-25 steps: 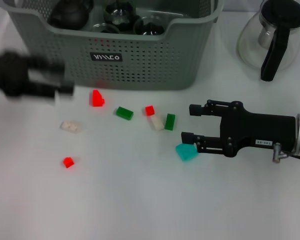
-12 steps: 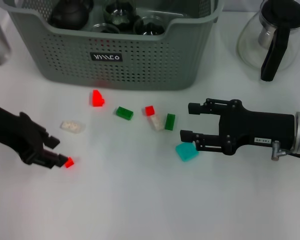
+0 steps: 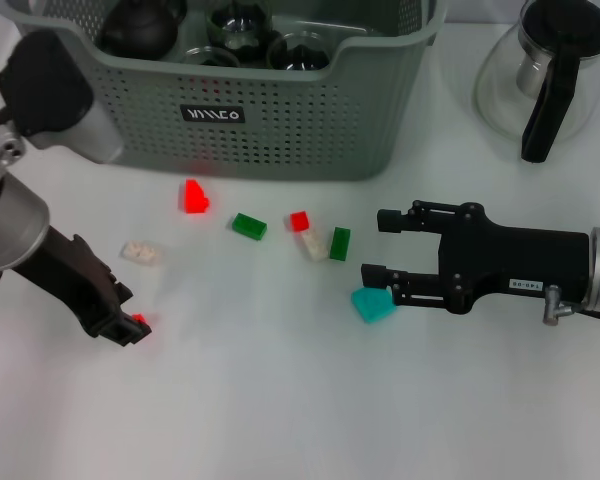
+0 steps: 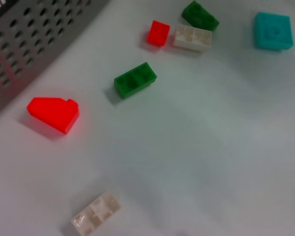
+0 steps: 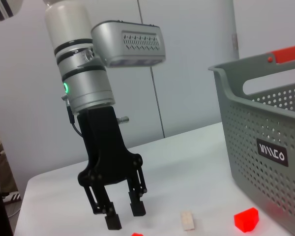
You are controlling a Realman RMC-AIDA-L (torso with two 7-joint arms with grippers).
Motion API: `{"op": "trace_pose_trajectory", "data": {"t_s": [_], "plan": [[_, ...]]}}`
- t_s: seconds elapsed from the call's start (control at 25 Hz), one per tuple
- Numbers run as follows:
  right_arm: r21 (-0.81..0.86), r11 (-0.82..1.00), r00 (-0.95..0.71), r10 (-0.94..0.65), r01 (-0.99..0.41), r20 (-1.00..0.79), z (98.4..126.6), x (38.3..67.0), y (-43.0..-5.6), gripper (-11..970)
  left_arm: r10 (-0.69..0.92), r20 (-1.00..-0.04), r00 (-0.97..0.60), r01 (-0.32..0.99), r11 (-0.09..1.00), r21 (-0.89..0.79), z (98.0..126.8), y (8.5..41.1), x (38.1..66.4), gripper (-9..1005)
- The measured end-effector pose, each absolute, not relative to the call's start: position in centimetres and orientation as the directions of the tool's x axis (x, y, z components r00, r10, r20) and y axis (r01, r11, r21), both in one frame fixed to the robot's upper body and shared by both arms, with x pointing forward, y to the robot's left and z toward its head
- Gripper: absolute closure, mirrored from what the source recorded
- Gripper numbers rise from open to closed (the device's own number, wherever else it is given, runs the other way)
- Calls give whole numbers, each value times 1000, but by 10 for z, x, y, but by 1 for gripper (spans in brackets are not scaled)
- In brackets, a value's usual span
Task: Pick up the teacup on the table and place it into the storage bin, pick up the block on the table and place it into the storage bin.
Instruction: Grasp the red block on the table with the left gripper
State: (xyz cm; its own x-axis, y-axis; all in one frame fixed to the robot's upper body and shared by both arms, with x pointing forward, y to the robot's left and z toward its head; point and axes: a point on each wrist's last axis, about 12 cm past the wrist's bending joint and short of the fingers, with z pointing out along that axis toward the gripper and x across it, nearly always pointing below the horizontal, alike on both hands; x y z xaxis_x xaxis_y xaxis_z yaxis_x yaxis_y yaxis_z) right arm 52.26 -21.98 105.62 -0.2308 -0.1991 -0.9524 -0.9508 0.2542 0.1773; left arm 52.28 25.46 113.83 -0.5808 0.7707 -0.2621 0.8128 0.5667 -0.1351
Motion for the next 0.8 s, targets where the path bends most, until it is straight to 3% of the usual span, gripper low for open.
{"op": "trace_pose_trajectory", "data": {"t_s": [0.4,0.8], "plan": [[177,264,-234,-202,-948,-951,1055,522,-221,214,799,-186,-572,819,569,-75,1129,238,525,522],[177,265,-234,-203,-948,-951,1055,522,-221,214,801,-171,-574,818,568,-85,1117,235,526,558]]}}
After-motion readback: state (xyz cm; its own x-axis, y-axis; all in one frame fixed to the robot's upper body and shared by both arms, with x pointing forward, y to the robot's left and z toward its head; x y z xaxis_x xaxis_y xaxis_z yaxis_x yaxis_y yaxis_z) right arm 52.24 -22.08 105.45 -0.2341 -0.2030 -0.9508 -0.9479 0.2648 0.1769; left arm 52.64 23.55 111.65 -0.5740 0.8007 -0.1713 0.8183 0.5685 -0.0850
